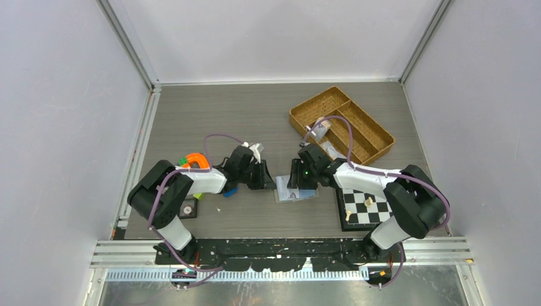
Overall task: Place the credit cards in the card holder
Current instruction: Insert the credit card into the card holder, then close the card holder at the center of the board.
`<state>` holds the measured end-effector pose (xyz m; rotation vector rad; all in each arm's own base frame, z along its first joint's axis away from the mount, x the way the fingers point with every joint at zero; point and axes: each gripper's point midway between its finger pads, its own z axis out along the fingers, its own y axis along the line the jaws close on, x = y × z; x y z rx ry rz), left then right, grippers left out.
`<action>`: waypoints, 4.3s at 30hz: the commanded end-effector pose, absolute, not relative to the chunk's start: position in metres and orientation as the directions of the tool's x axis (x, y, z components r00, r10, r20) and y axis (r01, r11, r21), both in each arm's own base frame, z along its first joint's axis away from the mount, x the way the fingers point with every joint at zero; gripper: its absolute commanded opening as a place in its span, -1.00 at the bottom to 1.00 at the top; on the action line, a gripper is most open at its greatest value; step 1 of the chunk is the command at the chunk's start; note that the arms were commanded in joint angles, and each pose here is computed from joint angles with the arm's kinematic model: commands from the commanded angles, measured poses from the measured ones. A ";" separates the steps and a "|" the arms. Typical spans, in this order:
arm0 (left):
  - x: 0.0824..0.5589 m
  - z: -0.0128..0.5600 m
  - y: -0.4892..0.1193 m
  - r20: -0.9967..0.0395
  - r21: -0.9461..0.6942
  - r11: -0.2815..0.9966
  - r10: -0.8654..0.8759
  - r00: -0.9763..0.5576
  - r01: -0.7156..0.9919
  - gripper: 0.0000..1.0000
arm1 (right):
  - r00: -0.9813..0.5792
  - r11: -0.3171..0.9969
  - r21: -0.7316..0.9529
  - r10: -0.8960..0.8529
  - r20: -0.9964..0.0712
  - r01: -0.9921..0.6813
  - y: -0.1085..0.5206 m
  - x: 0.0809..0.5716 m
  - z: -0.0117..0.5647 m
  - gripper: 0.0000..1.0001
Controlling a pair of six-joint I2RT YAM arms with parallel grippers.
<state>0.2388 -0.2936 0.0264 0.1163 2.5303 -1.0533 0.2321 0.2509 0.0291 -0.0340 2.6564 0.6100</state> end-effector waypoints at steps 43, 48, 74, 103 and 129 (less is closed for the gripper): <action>0.230 0.021 -0.284 -0.395 -0.647 0.721 -0.040 -0.918 0.247 -1.00 | -0.830 0.928 0.368 0.163 -0.534 -0.054 0.185 0.204 0.100 0.57; 0.229 0.025 -0.283 -0.399 -0.649 0.719 -0.047 -0.916 0.247 -1.00 | -0.854 0.893 0.449 0.219 -0.472 -0.019 0.183 0.209 0.085 0.58; 0.228 0.047 -0.283 -0.416 -0.641 0.715 -0.018 -0.909 0.279 -1.00 | -0.901 0.915 0.403 0.184 -0.392 0.011 0.187 0.227 0.031 -0.27; 0.220 0.054 -0.257 -0.417 -0.622 0.759 -0.112 -0.902 0.194 -0.11 | -0.923 0.867 0.490 0.262 -0.282 0.096 0.199 0.210 0.006 -0.70; 0.223 0.045 -0.276 -0.397 -0.712 0.673 -0.150 -0.905 0.201 0.04 | -0.935 0.859 0.504 0.247 -0.255 0.090 0.207 0.206 -0.002 -0.71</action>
